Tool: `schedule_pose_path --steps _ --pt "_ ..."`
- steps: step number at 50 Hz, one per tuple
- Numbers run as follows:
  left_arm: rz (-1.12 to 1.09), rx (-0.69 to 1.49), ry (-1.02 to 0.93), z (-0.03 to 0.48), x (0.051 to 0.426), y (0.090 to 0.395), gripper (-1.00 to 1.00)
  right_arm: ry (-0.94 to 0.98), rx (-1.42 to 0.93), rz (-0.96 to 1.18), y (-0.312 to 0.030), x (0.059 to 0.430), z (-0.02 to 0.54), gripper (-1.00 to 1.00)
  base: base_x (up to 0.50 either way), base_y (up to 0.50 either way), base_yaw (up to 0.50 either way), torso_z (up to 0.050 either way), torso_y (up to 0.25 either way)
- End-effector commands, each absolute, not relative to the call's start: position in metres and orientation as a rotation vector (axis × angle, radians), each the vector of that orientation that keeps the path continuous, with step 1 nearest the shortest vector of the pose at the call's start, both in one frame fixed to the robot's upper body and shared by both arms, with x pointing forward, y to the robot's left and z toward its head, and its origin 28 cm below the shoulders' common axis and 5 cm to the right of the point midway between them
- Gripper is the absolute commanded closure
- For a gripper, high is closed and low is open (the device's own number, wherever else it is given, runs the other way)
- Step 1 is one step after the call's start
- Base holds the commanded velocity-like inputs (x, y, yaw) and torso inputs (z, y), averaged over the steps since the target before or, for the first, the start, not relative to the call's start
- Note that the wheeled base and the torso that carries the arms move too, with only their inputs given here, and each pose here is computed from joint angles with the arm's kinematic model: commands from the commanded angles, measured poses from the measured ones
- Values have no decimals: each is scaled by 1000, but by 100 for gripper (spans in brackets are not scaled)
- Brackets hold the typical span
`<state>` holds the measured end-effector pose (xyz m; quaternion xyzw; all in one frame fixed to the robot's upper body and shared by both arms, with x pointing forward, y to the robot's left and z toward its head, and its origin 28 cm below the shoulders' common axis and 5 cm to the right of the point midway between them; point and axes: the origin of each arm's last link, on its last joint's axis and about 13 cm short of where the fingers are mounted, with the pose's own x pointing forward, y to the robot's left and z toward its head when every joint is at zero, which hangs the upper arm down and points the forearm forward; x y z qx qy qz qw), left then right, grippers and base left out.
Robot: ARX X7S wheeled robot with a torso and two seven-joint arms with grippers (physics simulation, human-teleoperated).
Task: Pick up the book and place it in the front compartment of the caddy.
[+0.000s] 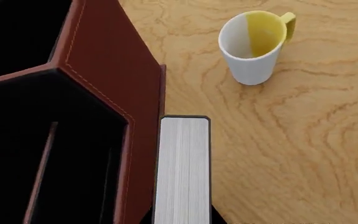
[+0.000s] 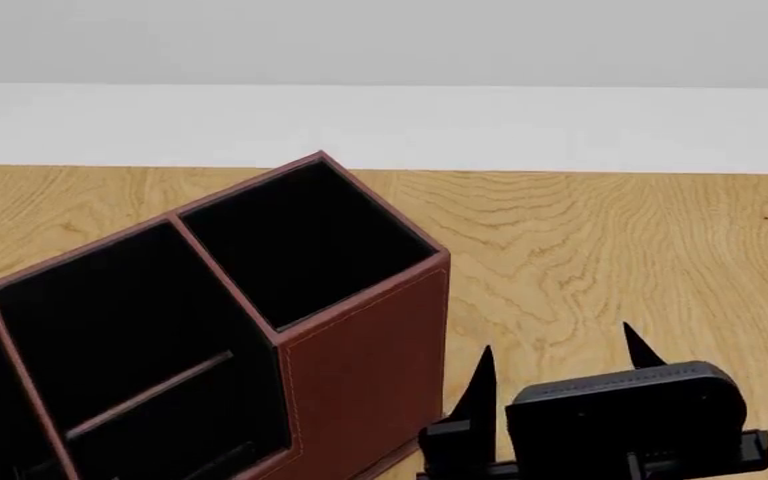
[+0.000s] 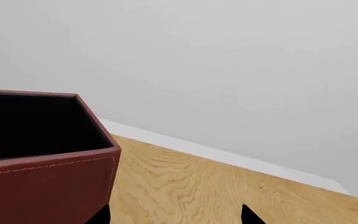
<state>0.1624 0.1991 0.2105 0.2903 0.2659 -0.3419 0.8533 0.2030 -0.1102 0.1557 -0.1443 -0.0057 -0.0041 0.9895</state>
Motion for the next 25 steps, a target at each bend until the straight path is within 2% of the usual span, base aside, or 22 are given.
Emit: schedule_pose_path --steps 1,25 --pt "-673 625 502 227 156 202 100 -11 -288 -9 -110 202 155 -100 0 0 0 0 0" --pt "-622 657 412 261 138 210 100 -14 -286 5 -108 208 157 -100 0 0 0 0 1"
